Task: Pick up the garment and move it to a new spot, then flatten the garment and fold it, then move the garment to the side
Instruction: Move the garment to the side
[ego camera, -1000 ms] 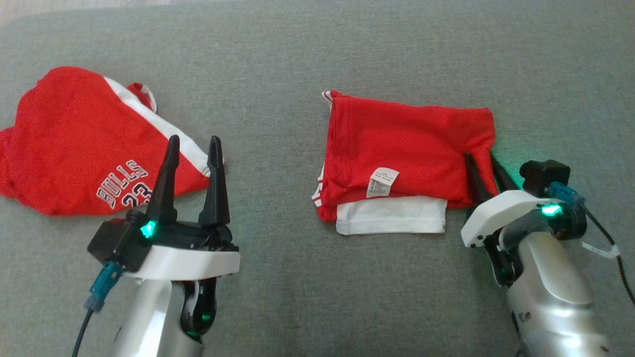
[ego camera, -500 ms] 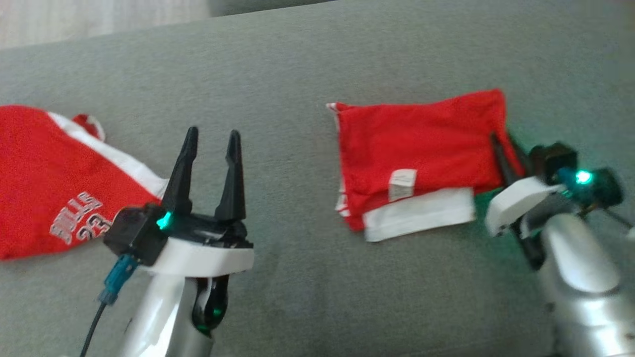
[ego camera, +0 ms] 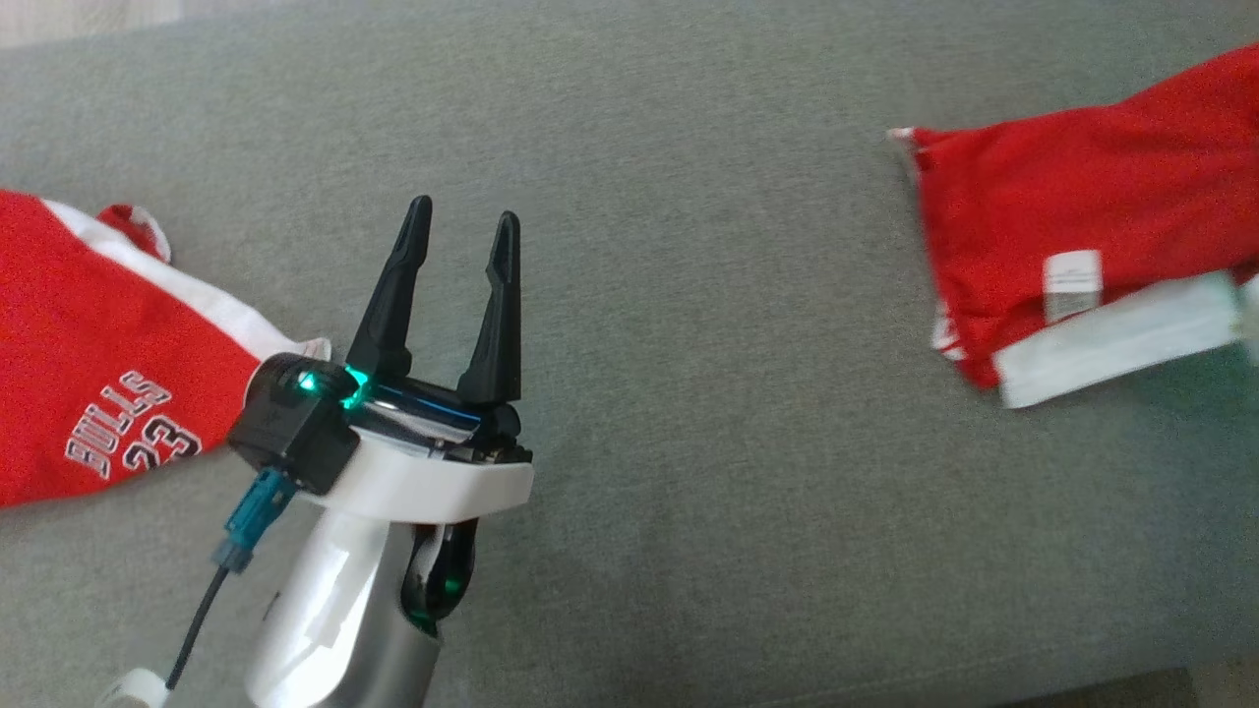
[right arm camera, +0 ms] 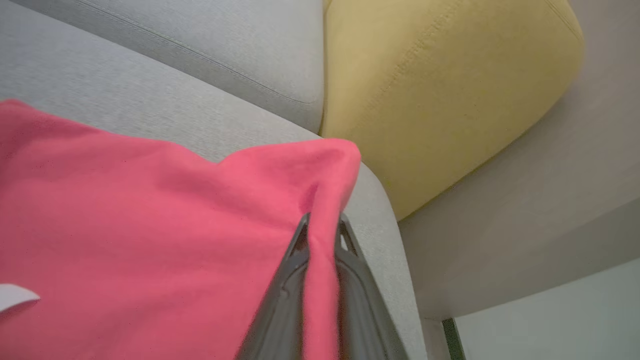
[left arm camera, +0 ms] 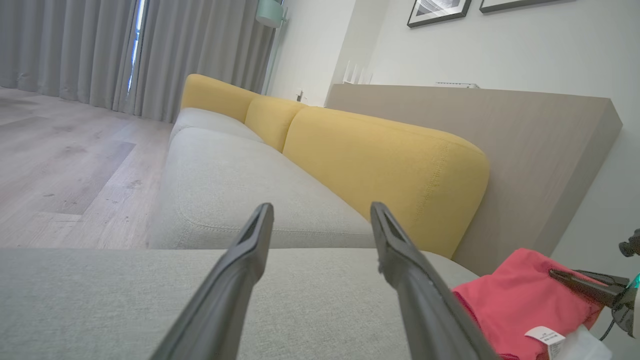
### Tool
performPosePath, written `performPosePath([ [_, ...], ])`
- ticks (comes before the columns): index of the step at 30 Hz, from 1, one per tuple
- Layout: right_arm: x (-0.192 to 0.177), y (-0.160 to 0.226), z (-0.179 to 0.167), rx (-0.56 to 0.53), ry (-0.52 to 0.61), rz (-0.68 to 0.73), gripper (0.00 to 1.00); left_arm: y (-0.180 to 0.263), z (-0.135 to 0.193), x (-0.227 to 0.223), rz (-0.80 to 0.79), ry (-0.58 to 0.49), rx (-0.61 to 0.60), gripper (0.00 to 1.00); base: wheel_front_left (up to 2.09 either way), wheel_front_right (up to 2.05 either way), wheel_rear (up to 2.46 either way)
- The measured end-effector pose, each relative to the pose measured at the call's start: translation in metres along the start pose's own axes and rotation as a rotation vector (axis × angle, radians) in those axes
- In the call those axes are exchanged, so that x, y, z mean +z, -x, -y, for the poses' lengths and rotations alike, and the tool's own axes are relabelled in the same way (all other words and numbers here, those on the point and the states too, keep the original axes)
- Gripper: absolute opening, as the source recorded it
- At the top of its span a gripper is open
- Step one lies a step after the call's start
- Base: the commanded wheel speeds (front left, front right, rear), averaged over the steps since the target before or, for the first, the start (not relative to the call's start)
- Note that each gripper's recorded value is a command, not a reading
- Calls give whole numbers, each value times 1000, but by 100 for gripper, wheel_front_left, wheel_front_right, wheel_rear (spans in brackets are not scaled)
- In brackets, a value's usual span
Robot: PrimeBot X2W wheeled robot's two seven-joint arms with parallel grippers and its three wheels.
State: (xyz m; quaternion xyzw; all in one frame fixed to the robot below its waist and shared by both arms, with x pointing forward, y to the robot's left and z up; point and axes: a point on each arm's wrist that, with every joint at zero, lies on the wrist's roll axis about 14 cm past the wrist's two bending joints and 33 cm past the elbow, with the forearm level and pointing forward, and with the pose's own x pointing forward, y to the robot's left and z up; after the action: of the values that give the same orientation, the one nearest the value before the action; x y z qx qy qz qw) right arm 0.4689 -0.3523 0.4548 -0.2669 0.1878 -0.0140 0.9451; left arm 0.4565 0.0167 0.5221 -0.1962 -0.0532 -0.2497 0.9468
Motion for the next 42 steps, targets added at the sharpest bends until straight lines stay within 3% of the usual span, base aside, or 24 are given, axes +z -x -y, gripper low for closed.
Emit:
performPosePath([
  [7, -14, -11, 33, -69, 4, -63, 0, 7, -18, 2, 1, -13, 52, 100, 0, 0, 0],
  [17, -15, -11, 39, -91, 1, -66, 0, 10, -24, 10, 18, -26, 72, 100, 0, 0, 0],
  [18, -13, -10, 41, -97, -6, -63, 17, 10, -23, 12, 21, -27, 71, 100, 0, 0, 0],
  [19, -12, -9, 43, -103, -8, -59, 85, 10, -22, 13, 24, -29, 68, 100, 0, 0, 0],
  [20, -10, -8, 44, -108, -12, -52, 100, 10, -21, 14, 27, -30, 67, 100, 0, 0, 0],
  [29, 8, 2, 47, -141, -80, 14, 100, 14, -11, 25, 47, -39, 51, 100, 0, 0, 0],
  [33, 38, 5, 41, -145, -132, 121, 100, 20, -7, 28, 49, -40, 52, 100, 0, 0, 0],
  [42, 127, 26, -7, -68, -289, 426, 100, 36, -8, 51, 99, -59, 83, 100, 0, 0, 0],
])
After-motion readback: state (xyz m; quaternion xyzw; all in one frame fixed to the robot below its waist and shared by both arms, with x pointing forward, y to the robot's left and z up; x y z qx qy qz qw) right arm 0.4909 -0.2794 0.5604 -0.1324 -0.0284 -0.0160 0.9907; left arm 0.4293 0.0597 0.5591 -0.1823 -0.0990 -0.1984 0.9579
